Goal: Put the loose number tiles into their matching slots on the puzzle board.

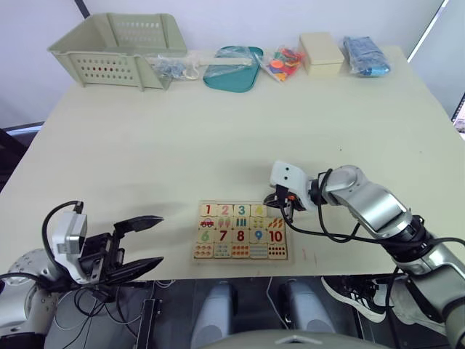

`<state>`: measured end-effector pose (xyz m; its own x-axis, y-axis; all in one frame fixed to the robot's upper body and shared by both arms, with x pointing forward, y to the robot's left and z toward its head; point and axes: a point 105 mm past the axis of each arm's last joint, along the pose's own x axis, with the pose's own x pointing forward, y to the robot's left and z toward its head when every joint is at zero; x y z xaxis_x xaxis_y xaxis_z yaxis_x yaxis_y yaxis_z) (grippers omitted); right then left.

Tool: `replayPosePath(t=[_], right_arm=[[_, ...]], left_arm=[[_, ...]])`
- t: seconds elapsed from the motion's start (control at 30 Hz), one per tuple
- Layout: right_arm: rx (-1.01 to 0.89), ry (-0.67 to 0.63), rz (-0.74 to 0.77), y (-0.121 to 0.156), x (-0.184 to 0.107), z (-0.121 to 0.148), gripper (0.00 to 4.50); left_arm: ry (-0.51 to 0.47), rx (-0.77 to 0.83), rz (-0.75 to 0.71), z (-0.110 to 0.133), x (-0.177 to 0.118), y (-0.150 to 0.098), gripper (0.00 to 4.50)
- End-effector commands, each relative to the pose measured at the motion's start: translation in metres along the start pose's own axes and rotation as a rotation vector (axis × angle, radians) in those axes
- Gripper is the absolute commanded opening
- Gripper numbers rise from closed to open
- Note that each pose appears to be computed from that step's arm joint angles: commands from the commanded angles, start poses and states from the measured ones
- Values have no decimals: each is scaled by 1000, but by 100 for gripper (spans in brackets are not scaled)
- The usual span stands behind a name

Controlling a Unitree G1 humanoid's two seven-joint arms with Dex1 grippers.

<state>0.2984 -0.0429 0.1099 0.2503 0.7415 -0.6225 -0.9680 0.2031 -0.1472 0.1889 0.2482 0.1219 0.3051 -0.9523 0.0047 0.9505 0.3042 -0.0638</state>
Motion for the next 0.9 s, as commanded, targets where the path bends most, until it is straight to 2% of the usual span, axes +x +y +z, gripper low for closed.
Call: replayPosePath(t=[0.03, 0.17, 0.23, 0.33, 0.43, 0.5, 0.6, 0.73, 0.77, 0.8, 0.9], right_arm=[[-35, -15, 12, 5, -2, 6, 9], [-32, -35, -13, 1, -10, 9, 9], [-25, -91, -10, 3, -19, 16, 9], [-29, -224, -6, 10, -34, 26, 9], [8, -422, 13, 19, -54, 33, 9], [73, -459, 58, 25, -65, 25, 9], [75, -465, 21, 24, -81, 5, 9], [116, -505, -75, 22, -109, -20, 122], [112, -507, -94, 24, -115, -26, 183], [104, -502, -111, 27, -121, -34, 217], [136, -491, -172, 32, -135, -56, 363]], left_arm=[[-9, 39, -24, 8, -2, -3, 450], [-10, 40, -19, 8, -2, -3, 450], [-11, 40, -12, 7, -3, -3, 450], [-17, 42, 14, 5, -2, -3, 450], [-39, 47, 58, 5, -1, -2, 450], [-49, 48, 82, 4, -1, -3, 450], [-63, 46, 129, 1, -4, -3, 450], [-95, 49, 188, -1, -2, -3, 450], [-99, 49, 197, -1, -2, -3, 450], [-104, 50, 209, -2, -1, -3, 450], [-115, 47, 242, -3, -1, -5, 450]])
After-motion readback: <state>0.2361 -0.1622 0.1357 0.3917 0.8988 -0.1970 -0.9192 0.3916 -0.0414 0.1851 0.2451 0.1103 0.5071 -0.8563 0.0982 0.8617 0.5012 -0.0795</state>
